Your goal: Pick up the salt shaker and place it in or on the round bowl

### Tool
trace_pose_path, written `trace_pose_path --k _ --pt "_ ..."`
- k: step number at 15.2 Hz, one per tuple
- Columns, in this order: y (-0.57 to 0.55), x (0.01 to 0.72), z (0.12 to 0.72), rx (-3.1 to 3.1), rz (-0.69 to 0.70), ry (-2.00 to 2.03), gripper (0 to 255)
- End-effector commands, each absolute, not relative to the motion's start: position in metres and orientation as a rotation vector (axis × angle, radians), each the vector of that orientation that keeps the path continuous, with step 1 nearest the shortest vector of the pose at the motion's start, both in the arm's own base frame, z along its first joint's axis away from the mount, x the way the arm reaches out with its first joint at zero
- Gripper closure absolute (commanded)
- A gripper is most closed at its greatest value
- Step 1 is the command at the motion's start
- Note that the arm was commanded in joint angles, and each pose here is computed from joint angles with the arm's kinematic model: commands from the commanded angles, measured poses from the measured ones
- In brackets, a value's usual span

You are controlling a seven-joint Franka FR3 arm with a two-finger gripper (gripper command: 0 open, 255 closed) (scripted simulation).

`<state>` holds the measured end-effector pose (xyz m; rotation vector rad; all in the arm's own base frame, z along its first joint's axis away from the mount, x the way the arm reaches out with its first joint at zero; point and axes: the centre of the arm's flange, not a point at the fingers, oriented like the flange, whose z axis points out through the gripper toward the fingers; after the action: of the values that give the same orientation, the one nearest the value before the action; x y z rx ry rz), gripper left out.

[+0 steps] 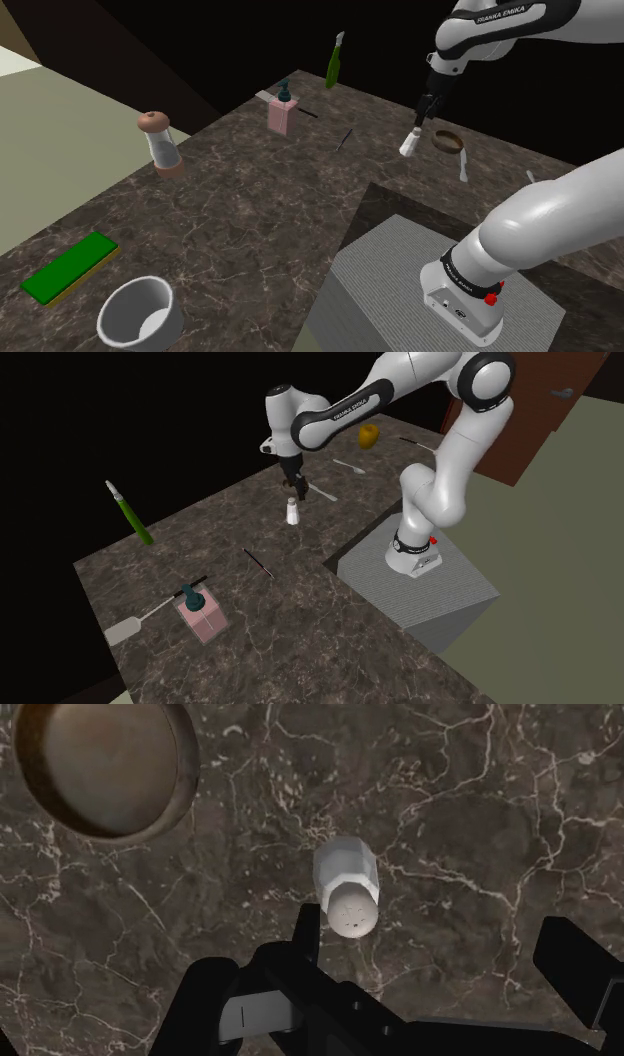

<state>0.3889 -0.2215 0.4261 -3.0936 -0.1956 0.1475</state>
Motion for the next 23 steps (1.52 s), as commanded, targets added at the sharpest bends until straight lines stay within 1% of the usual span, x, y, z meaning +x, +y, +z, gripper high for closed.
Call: trace_pose_path --k 1,10,17,18,23 --pt "-0.241 0.400 0.415 -3.094 0.136 -0.198 0" --pt "-0.247 0.401 0.370 -3.094 0.131 -0.198 0" --pt "-0.247 0.401 0.370 -3.094 0.131 -0.198 0" --pt "-0.247 0.401 0.370 -3.094 0.131 -0.198 255" --pt "-0.247 0.401 0.370 -3.094 0.131 -0.198 255"
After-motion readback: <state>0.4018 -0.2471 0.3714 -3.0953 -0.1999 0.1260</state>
